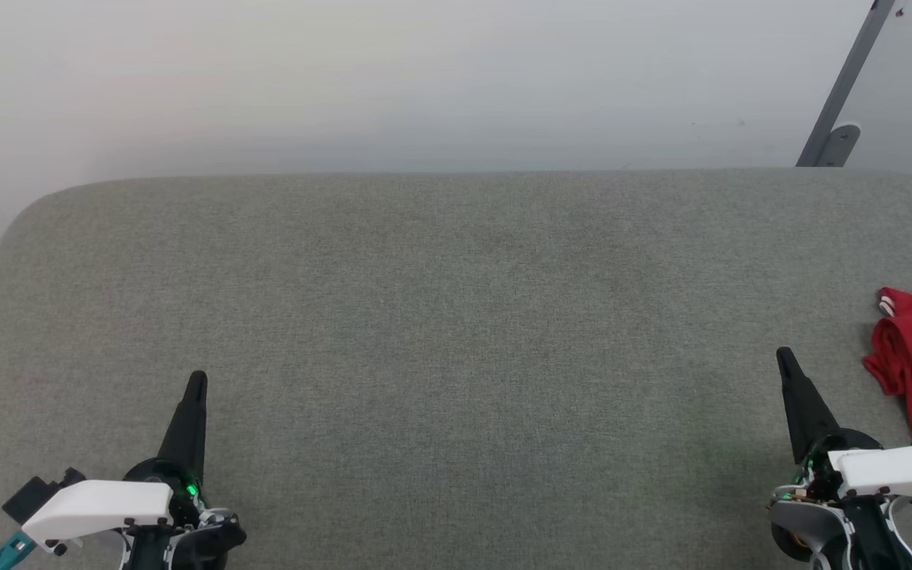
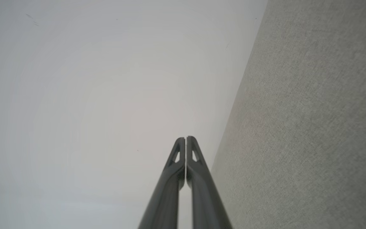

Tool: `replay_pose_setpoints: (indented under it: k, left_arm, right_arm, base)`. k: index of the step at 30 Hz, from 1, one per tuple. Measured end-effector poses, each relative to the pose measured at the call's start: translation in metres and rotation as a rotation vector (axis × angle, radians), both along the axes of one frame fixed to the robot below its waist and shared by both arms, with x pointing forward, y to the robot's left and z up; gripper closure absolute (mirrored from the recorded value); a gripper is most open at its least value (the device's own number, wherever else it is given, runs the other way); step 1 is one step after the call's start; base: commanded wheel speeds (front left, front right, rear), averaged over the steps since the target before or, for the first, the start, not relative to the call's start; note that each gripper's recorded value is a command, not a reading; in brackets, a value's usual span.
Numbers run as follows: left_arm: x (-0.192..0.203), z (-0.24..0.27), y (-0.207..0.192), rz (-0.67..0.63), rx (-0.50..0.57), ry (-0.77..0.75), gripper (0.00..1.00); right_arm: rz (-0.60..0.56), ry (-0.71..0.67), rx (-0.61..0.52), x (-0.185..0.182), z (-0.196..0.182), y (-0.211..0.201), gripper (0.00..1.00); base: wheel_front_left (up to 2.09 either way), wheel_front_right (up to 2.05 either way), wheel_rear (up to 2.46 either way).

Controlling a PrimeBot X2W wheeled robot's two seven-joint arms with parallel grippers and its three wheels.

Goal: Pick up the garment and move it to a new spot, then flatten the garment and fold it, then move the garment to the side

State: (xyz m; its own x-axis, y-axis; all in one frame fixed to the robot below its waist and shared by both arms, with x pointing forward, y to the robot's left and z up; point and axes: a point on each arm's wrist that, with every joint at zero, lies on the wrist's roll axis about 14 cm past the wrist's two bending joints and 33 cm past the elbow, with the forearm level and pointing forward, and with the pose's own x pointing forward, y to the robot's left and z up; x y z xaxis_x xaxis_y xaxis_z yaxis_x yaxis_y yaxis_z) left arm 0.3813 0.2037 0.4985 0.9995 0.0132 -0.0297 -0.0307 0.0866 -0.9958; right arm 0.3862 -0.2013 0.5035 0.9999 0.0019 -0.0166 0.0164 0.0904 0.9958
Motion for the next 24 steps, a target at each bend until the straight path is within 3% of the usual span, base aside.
replay_pose_setpoints:
  k: [13,24]
  left_arm:
    - [0.0059,0.0051,-0.0037,-0.011,-0.087,-0.019,1.00]
    - [0.0062,0.0055,-0.0040,-0.014,-0.089,-0.020,1.00]
  right_arm:
    - [-0.002,-0.010,0.091,0.0019,0.0018,0.0014,1.00]
    - [-0.002,-0.012,0.092,0.0023,0.0025,0.0015,1.00]
  base:
    - [0.00,0.00,0.00]
    - [0.00,0.00,0.00]
